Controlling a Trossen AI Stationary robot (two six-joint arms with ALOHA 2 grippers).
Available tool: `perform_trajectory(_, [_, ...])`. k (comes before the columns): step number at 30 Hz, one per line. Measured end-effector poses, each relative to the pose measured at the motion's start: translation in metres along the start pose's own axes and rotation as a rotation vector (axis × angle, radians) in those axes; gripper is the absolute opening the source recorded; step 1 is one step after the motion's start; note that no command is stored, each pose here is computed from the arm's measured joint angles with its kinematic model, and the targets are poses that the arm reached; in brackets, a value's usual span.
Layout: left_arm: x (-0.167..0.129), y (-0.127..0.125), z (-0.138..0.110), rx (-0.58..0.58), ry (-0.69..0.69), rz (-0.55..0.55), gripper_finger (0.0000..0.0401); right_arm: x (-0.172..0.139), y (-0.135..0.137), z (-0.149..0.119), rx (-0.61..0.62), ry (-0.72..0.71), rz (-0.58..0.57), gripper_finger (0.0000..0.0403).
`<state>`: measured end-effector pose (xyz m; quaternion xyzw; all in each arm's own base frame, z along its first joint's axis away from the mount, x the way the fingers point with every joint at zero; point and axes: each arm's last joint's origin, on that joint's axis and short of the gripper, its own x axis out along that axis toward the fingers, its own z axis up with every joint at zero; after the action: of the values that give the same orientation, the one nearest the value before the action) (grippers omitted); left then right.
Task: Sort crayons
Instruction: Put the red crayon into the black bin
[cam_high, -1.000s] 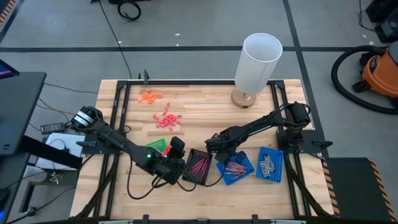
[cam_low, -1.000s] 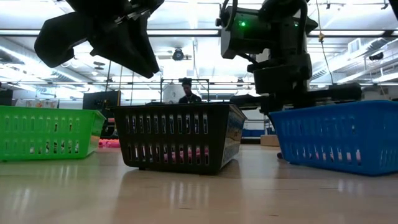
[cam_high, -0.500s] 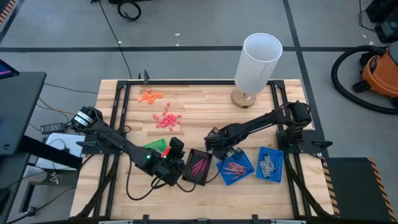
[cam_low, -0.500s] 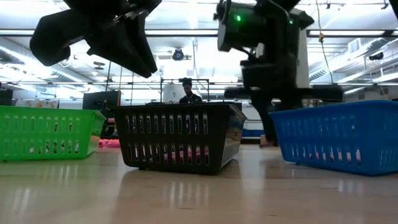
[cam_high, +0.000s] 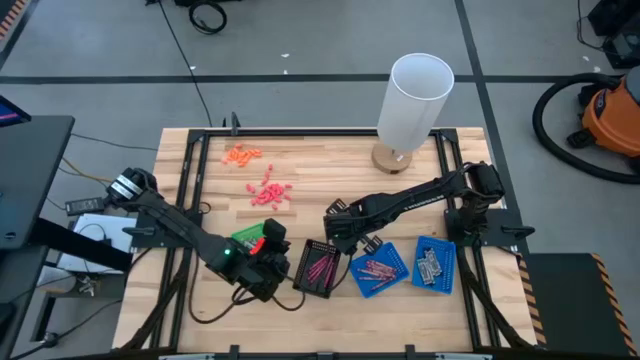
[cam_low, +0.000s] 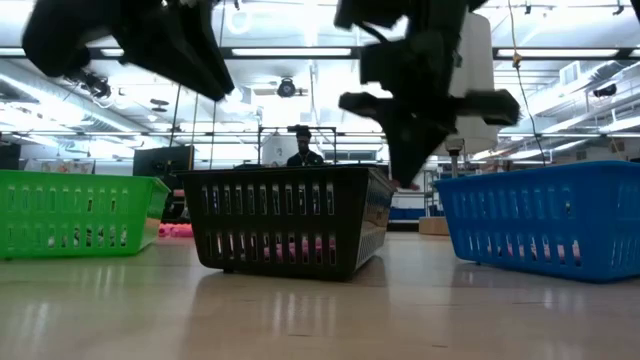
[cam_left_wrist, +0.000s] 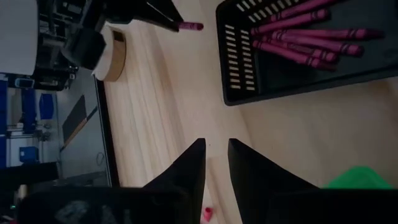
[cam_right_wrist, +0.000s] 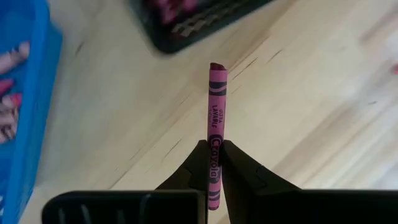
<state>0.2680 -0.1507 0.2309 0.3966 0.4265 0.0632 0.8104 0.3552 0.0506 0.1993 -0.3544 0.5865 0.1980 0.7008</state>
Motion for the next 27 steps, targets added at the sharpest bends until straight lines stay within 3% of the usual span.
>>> perform_trajectory(10, [-0.021,0.017,-0.008,-0.088,-0.027,-0.002,0.0077,-0.03,-0.003,0.031,-0.019,-0.178,-0.044,0.0032])
perform_trajectory(20, [-0.022,0.018,-0.009,-0.09,-0.026,-0.002,0.0077,-0.04,0.002,0.058,-0.048,-0.506,0.042,0.0038])
perform_trajectory(27, [-0.022,0.018,-0.009,-0.103,-0.029,-0.002,0.0077,-0.019,0.007,0.062,-0.016,-0.588,0.076,0.0038])
